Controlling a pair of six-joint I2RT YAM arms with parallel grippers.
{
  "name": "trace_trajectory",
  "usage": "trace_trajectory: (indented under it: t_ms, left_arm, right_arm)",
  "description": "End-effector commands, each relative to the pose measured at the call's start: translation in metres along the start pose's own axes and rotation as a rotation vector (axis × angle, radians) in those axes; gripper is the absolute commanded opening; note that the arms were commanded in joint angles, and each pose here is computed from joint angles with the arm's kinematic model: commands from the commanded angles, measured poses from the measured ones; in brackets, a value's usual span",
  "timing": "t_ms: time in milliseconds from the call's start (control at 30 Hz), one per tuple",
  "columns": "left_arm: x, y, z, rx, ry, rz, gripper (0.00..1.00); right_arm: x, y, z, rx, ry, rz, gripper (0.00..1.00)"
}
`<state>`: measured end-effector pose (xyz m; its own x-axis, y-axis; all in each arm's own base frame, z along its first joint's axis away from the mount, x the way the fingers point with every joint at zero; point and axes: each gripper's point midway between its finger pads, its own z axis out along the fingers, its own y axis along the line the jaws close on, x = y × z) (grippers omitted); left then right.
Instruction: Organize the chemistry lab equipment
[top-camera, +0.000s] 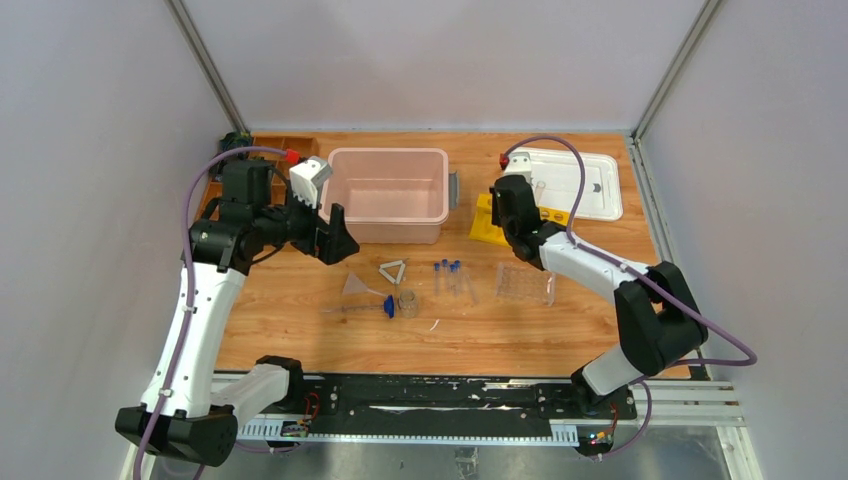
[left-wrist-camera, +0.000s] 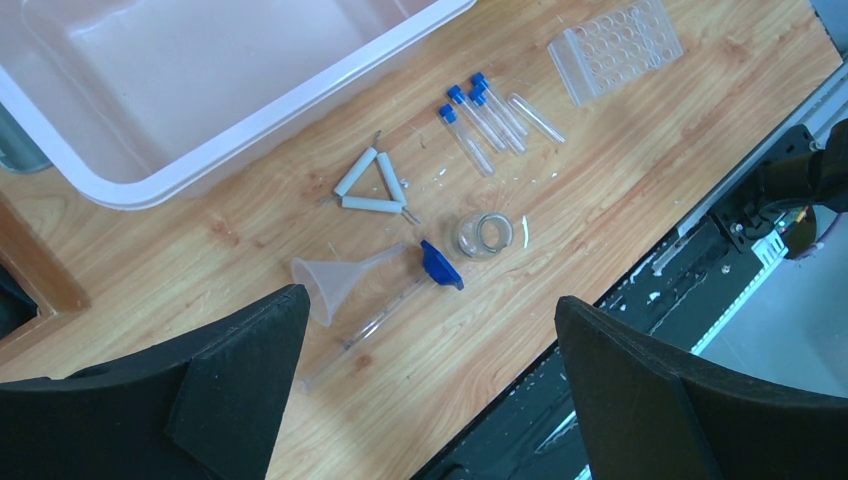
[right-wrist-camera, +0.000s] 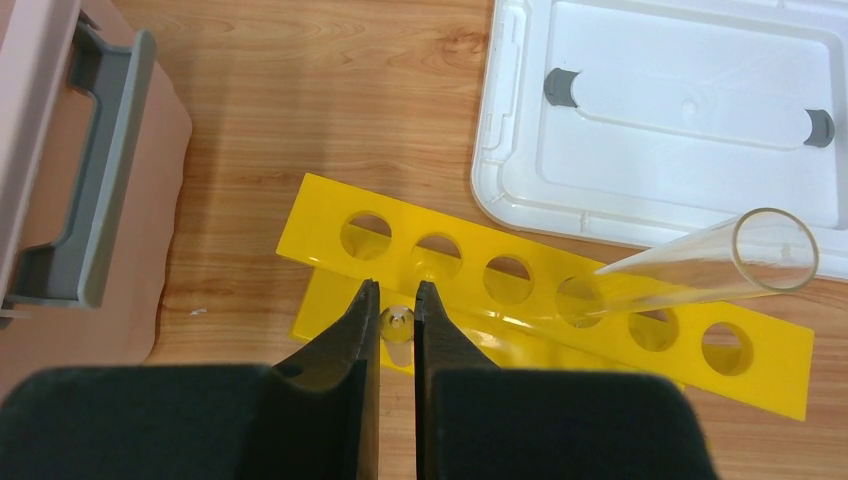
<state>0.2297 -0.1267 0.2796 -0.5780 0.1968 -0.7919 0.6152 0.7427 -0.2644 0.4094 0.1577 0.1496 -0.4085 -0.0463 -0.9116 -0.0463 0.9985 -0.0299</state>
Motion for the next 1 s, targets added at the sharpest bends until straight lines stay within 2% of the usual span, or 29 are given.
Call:
trace_trajectory:
  t_ms: [0, 433, 467, 567, 733, 867, 967]
  left_arm:
    - [-0.002, 0.0, -0.001, 0.0, -0.004, 0.022, 1.0]
    - [-0.002, 0.002, 0.002, 0.001, 0.005, 0.022, 1.0]
    - [-0.003, 0.002, 0.002, 0.003, 0.004, 0.021, 1.0]
    - [-0.004, 0.002, 0.002, 0.003, 0.004, 0.019, 1.0]
    - [-0.007, 0.0, 0.0, 0.001, -0.007, 0.023, 1.0]
    - [-0.009, 0.0, -0.002, 0.0, -0.012, 0.025, 1.0]
    - [-0.01, -0.001, -0.002, 0.0, -0.016, 0.024, 1.0]
  right_arm:
    - [0.002, -0.007, 0.003, 0.022, -0.009, 0.032, 0.0]
    - [0.03, -0.001, 0.005, -0.005, 0.037, 0.063, 0.0]
    - [0.03, -0.001, 0.004, -0.006, 0.039, 0.065, 0.04]
    - [0.027, -0.003, 0.002, 0.003, 0.039, 0.077, 0.28]
    - [0.011, -0.003, -0.01, -0.01, 0.012, 0.097, 0.47]
    - [-0.004, -0.002, -0.026, -0.018, -0.012, 0.112, 0.5]
    - [-0.008, 0.009, -0.041, -0.048, 0.002, 0.114, 0.41]
